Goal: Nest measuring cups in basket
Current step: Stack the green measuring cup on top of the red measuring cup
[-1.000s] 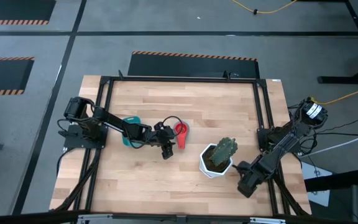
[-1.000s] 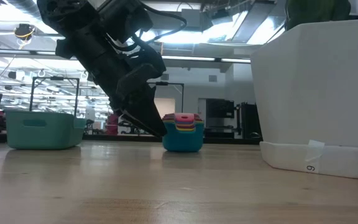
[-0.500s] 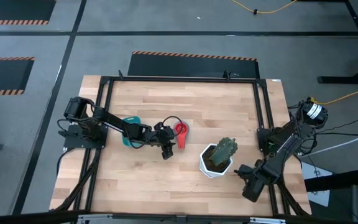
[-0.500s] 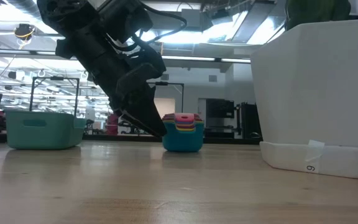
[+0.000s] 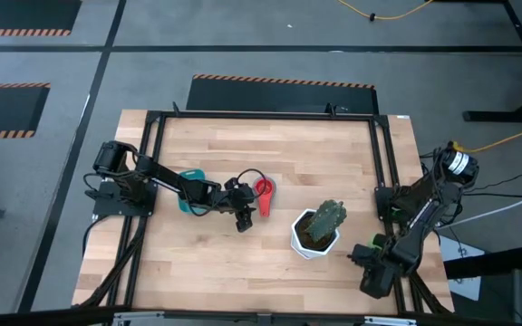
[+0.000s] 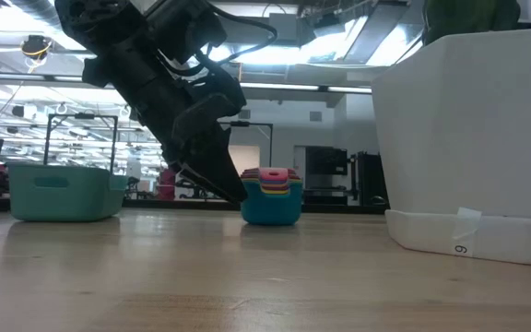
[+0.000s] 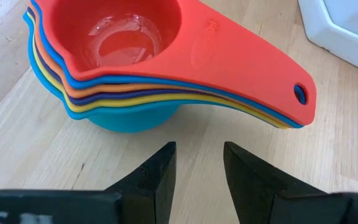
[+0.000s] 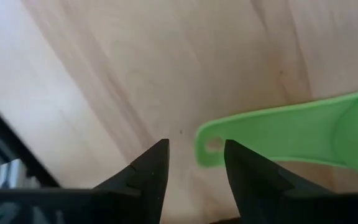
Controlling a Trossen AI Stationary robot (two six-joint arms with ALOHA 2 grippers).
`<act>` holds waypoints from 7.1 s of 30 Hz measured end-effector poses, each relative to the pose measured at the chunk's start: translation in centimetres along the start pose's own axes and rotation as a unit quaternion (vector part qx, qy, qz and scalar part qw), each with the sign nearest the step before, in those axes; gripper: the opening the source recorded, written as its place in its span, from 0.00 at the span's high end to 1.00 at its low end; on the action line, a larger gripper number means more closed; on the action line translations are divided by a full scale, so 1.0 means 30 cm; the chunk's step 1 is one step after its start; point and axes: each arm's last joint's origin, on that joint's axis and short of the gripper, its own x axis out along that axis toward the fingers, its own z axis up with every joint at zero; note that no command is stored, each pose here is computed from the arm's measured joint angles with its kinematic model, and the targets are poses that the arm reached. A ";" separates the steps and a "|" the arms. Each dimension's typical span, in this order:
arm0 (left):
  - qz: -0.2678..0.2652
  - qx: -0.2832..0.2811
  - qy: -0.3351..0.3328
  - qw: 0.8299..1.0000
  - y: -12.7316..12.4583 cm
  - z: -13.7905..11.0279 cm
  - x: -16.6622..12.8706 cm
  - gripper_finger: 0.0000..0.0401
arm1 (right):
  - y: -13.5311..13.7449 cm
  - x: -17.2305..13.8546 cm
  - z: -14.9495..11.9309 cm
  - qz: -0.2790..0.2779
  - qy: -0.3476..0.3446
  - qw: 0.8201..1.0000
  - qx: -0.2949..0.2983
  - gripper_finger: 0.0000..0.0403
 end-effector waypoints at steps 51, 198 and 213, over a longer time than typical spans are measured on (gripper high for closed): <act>0.000 0.000 0.000 1.000 0.000 0.000 0.000 0.68 | -0.077 0.031 0.120 -0.153 -0.061 0.977 -0.137 0.60; -0.017 0.015 0.004 1.000 -0.038 -0.018 -0.011 0.68 | -0.299 -0.069 0.270 -0.147 -0.030 0.987 0.055 0.68; -0.017 0.015 0.004 1.000 -0.037 -0.017 -0.011 0.68 | -0.353 -0.121 0.376 -0.178 -0.084 0.977 0.078 0.68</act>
